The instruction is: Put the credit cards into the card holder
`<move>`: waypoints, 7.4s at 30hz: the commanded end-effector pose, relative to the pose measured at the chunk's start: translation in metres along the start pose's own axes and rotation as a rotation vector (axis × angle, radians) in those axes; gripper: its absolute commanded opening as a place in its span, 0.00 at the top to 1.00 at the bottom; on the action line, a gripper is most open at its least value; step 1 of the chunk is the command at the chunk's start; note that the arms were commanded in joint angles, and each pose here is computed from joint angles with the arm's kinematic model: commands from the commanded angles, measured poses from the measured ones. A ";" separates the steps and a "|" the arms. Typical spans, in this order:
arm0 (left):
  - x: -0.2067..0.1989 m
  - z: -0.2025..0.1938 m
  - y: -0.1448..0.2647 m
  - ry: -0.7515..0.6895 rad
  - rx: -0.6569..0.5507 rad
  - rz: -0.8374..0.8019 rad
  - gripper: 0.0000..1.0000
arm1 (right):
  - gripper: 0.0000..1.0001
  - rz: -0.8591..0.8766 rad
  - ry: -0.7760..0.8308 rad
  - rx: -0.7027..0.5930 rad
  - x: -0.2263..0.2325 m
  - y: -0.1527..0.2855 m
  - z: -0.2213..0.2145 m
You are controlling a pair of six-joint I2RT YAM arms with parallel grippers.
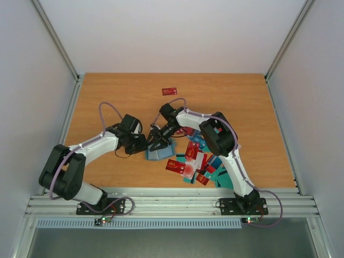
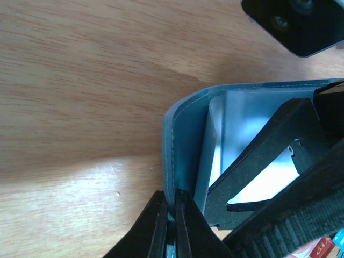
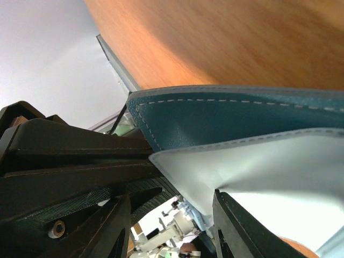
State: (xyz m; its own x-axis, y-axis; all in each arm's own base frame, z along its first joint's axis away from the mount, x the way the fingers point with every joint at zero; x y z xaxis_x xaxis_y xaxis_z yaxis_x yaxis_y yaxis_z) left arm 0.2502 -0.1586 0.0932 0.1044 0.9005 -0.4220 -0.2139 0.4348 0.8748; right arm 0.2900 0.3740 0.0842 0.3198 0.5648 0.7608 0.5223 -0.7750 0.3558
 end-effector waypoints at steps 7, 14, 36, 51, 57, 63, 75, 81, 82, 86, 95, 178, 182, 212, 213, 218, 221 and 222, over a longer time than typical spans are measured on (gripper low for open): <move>-0.001 -0.003 -0.007 0.005 0.006 -0.066 0.91 | 0.56 0.010 -0.029 0.015 0.000 -0.014 0.032; 0.011 0.008 -0.008 0.060 -0.003 -0.084 0.90 | 0.56 -0.023 -0.060 0.001 -0.009 -0.017 0.042; -0.028 0.014 0.056 -0.155 -0.118 -0.241 0.55 | 0.55 -0.071 -0.067 -0.046 -0.007 -0.015 0.049; -0.033 0.016 0.015 -0.142 -0.081 -0.391 0.63 | 0.55 -0.040 0.014 -0.103 0.033 0.022 0.028; -0.033 0.023 0.008 -0.139 -0.072 -0.378 0.65 | 0.55 -0.020 0.041 -0.124 0.049 0.039 0.017; -0.040 0.028 0.007 -0.158 -0.053 -0.374 0.67 | 0.55 -0.034 0.073 -0.152 0.058 0.051 0.004; -0.057 0.035 0.009 -0.191 -0.018 -0.304 0.69 | 0.55 -0.163 0.065 -0.303 0.034 0.095 -0.003; -0.085 0.037 0.014 -0.268 -0.015 -0.298 0.69 | 0.54 -0.228 0.027 -0.462 0.009 0.142 -0.032; -0.090 0.036 0.014 -0.277 -0.015 -0.300 0.69 | 0.54 -0.242 0.007 -0.488 0.001 0.149 -0.037; -0.110 0.033 0.015 -0.320 -0.009 -0.309 0.69 | 0.52 -0.271 -0.041 -0.573 -0.026 0.171 -0.065; -0.146 -0.012 -0.002 -0.498 0.133 -0.280 0.68 | 0.49 -0.306 -0.106 -0.578 -0.080 0.157 -0.123; -0.157 -0.051 -0.056 -0.621 0.238 -0.220 0.73 | 0.48 -0.267 -0.234 -0.607 -0.153 0.099 -0.158; -0.162 -0.052 -0.069 -0.618 0.277 -0.249 0.73 | 0.48 -0.233 -0.268 -0.621 -0.167 0.093 -0.158; -0.140 -0.089 -0.119 -0.539 0.463 -0.298 0.74 | 0.81 -0.017 -0.179 -0.654 -0.165 0.081 -0.137; -0.140 -0.090 -0.119 -0.535 0.465 -0.303 0.74 | 0.81 -0.012 -0.171 -0.657 -0.163 0.082 -0.137; -0.140 -0.093 -0.119 -0.520 0.474 -0.329 0.74 | 0.82 0.016 -0.142 -0.667 -0.157 0.083 -0.134; -0.143 -0.094 -0.117 -0.518 0.475 -0.350 0.74 | 0.82 0.038 -0.116 -0.676 -0.151 0.085 -0.133; -0.143 -0.094 -0.116 -0.516 0.474 -0.359 0.74 | 0.82 0.042 -0.113 -0.676 -0.151 0.085 -0.133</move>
State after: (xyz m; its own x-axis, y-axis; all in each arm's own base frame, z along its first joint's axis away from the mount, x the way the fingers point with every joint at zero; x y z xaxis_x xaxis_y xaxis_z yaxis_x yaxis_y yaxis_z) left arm 0.1876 -0.3513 0.0621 0.5933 0.4839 -0.6433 0.2867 0.6198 0.7306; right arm 0.1563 0.1738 0.0554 0.5269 0.5883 0.6134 0.0265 -0.7327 0.6800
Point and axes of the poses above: each gripper's point midway between its finger pads, its own y axis back along the fingers, its own x axis along the line the jaws close on, z = x × y, the point moved 5 cm from there along y, back along the fingers, and after that the axes turned 14 degrees about -y, right-handed, at the moved point
